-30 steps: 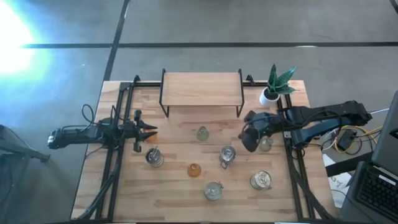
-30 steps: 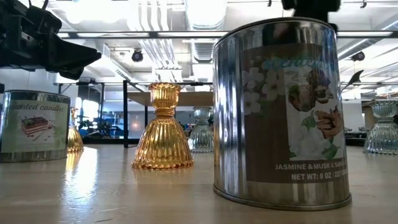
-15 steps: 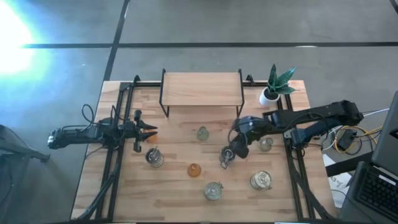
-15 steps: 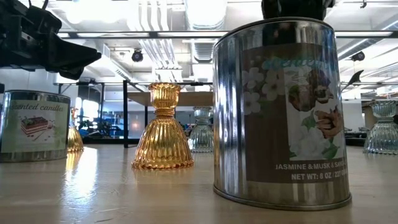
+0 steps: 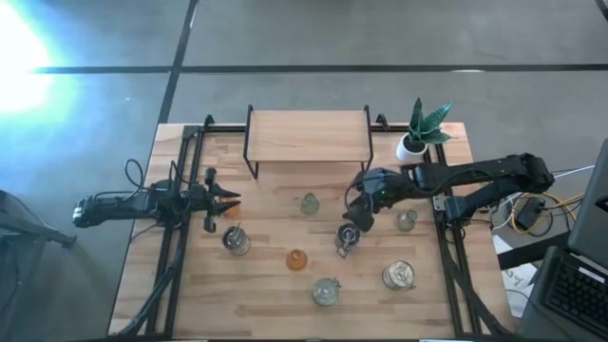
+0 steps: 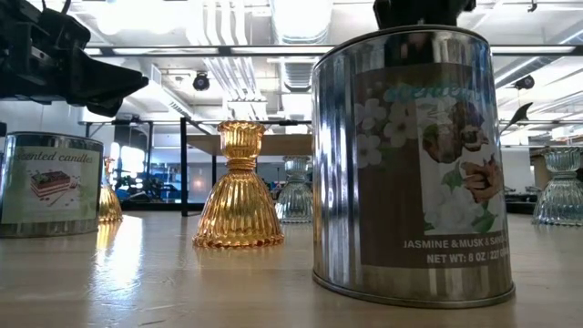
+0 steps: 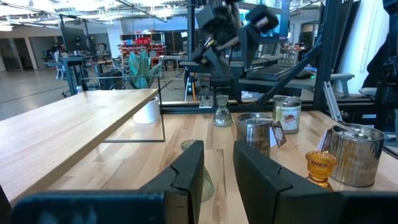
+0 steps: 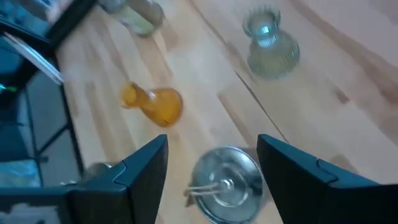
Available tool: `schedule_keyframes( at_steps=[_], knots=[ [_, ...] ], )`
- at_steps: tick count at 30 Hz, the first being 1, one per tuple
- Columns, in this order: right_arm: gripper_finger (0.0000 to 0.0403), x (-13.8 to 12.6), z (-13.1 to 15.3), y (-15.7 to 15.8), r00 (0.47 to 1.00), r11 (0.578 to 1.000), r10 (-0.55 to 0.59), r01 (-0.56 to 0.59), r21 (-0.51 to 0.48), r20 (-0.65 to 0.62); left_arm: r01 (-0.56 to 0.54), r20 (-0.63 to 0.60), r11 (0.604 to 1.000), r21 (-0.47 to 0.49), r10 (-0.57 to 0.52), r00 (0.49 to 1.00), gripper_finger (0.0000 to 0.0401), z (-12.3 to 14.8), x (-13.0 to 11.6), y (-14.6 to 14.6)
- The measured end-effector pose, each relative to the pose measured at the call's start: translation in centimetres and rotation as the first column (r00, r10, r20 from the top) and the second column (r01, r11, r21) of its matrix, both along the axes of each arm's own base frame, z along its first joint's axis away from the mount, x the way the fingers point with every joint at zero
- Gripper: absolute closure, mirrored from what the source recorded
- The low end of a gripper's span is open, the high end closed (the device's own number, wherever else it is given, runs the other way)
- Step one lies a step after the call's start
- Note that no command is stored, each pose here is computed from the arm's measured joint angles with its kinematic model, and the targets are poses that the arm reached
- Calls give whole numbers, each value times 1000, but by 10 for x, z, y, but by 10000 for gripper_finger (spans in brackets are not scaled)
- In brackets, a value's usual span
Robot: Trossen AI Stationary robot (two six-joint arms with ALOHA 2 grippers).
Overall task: Pick & Place candle stick holders
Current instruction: Put the right green scented candle on the shelf
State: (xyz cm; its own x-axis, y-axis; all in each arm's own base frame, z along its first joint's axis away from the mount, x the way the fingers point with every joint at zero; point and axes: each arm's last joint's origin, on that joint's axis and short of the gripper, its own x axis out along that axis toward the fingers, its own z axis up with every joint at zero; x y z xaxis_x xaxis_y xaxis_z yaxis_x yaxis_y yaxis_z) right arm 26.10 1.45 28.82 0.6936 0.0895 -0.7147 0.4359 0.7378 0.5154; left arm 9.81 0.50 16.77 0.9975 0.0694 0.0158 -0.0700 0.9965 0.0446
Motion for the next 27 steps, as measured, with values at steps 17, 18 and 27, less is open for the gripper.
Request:
schedule_keyframes(
  at_steps=[17,18,27],
  knots=[
    [34,-66,62,11,954,976,-100,149,160,-282,0,-1,1000,0,0,1000,309,0,0,0],
    [21,-69,64,15,952,973,-108,161,168,-286,0,-1,1000,0,0,1000,309,0,0,0],
    [4,-82,52,55,917,946,-208,276,167,-341,0,-1,1000,0,0,1000,309,0,0,0]
  ],
)
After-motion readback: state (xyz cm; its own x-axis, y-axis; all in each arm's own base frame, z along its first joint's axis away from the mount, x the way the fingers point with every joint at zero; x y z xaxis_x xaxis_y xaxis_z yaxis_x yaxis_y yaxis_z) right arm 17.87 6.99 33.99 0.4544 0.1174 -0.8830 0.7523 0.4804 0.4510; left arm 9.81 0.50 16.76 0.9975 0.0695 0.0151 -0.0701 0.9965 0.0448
